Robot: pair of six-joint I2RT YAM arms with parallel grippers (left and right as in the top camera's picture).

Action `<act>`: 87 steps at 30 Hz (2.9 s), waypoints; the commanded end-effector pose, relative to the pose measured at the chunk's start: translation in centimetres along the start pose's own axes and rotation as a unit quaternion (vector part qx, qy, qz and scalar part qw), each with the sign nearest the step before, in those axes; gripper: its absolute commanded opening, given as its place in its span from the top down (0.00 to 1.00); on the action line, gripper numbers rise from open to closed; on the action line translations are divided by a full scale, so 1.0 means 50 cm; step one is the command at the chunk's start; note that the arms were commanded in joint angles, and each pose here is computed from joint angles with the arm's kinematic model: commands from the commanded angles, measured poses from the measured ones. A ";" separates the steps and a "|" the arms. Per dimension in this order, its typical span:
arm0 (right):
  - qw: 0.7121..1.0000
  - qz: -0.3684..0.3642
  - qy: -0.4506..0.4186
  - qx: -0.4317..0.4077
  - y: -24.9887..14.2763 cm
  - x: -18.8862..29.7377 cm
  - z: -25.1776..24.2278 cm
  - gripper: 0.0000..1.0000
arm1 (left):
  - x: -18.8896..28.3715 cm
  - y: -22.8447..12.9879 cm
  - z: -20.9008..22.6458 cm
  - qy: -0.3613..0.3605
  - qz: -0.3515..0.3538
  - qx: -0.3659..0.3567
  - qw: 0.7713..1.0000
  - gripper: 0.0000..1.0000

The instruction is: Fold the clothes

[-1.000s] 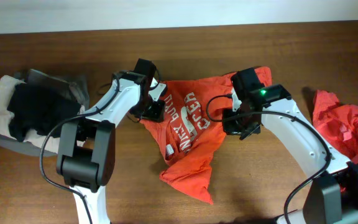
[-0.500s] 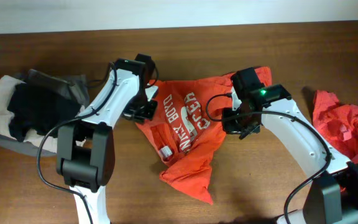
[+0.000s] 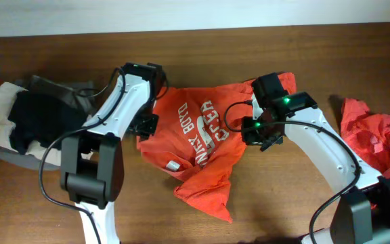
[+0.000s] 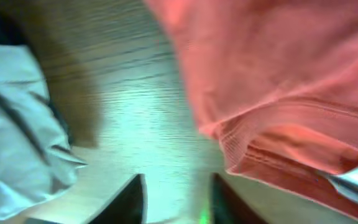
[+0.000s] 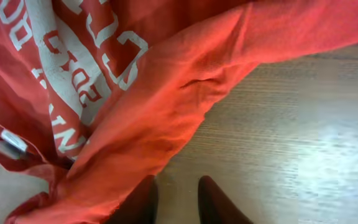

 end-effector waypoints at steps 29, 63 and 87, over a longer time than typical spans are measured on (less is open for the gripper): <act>0.999 -0.045 -0.008 0.010 0.030 0.014 0.003 0.65 | -0.167 0.296 -0.078 -0.100 -0.240 -0.064 0.963 1.00; 0.981 -0.107 -0.040 -0.154 0.127 0.013 -0.243 0.17 | 0.336 0.167 -0.044 -0.159 -0.283 -0.131 0.937 0.94; 0.975 -0.133 0.010 -0.179 0.192 -0.001 -0.360 0.96 | 0.466 -0.190 -0.008 -0.058 -0.317 -0.086 0.943 0.78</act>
Point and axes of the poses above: each gripper's point midway between its finger pads, its own x axis back along the fingers, its own z axis along the line the jaws close on, y = z × x, the point moved 6 cm from there along x, back along the fingers
